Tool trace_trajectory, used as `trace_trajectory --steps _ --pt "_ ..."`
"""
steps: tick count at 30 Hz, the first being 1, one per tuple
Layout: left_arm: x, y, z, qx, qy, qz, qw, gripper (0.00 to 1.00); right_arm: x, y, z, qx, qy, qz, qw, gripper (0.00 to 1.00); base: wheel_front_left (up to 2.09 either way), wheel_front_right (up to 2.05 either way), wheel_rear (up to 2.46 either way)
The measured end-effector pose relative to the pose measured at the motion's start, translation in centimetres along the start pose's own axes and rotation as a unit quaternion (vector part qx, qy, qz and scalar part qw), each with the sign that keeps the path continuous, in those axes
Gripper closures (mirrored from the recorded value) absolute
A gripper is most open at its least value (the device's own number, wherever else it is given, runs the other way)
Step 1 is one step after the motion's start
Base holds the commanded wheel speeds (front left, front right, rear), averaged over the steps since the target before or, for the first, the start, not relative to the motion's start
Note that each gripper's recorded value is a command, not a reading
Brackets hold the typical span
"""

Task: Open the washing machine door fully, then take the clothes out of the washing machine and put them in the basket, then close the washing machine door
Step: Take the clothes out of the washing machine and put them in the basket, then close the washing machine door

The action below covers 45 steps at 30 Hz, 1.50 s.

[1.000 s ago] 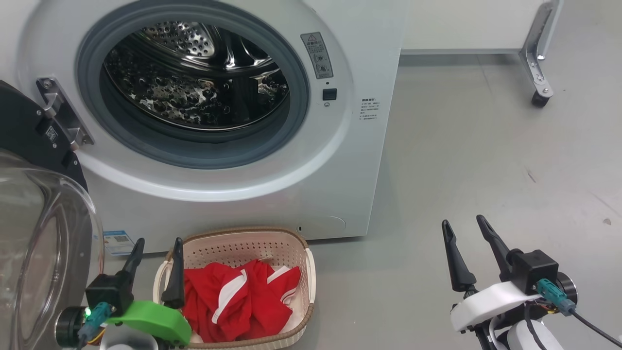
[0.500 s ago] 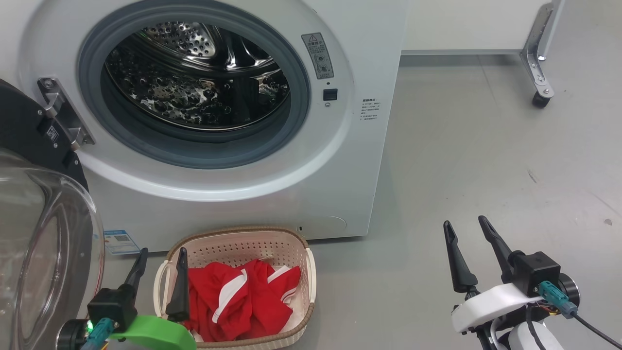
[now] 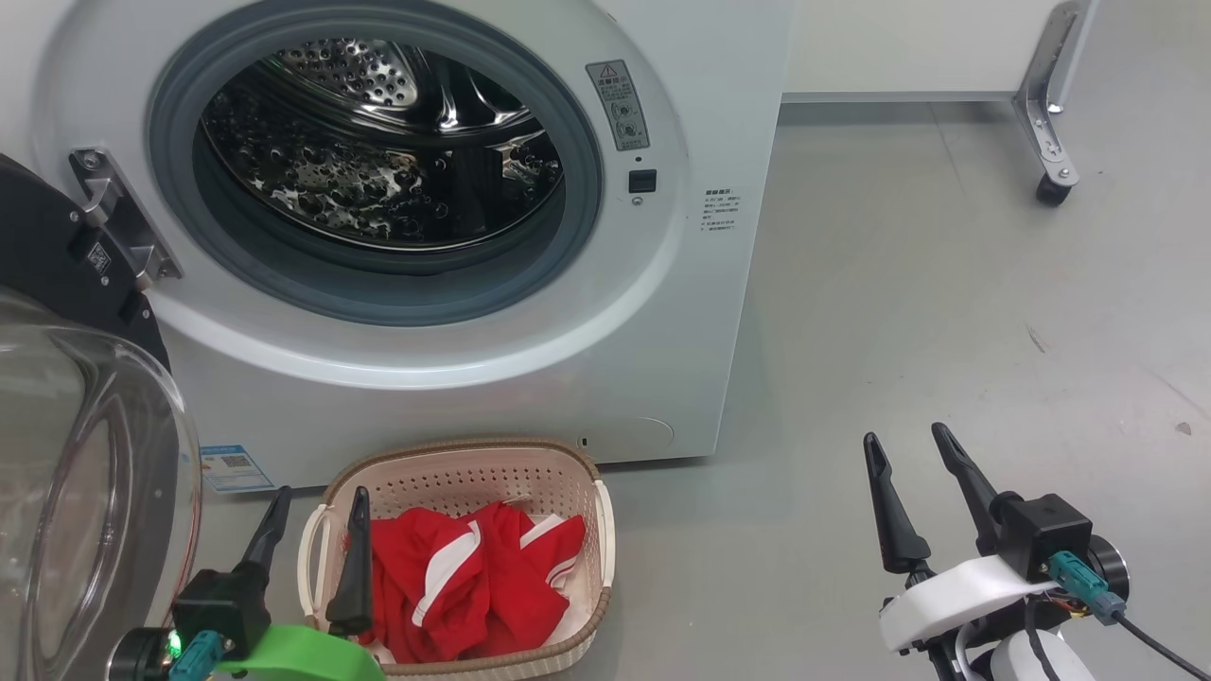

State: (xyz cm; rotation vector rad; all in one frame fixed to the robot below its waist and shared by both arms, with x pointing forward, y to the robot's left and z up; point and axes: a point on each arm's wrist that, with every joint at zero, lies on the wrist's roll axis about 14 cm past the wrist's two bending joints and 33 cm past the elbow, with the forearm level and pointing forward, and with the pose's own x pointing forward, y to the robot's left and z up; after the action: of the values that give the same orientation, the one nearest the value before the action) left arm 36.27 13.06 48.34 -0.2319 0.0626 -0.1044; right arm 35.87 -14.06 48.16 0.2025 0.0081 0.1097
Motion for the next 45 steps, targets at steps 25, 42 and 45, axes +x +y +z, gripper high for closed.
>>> trace_trajectory --steps 25,42,45 --pt "-0.9 -0.2 0.7 0.010 0.008 -0.002 1.000 0.00 0.2 -0.1 0.0 -0.001 0.000 -0.001 1.000 0.00 -0.15 0.38 -0.23" --pt "-0.9 -0.8 1.0 0.009 0.014 -0.009 1.000 0.00 0.2 -0.3 -0.3 0.000 0.004 -0.004 1.000 0.00 -0.92 1.14 -0.22" --pt "-0.9 -0.9 1.1 0.008 0.012 -0.010 1.000 0.00 0.2 -0.4 -0.4 0.000 0.005 -0.006 1.000 0.00 -0.96 0.96 0.00"
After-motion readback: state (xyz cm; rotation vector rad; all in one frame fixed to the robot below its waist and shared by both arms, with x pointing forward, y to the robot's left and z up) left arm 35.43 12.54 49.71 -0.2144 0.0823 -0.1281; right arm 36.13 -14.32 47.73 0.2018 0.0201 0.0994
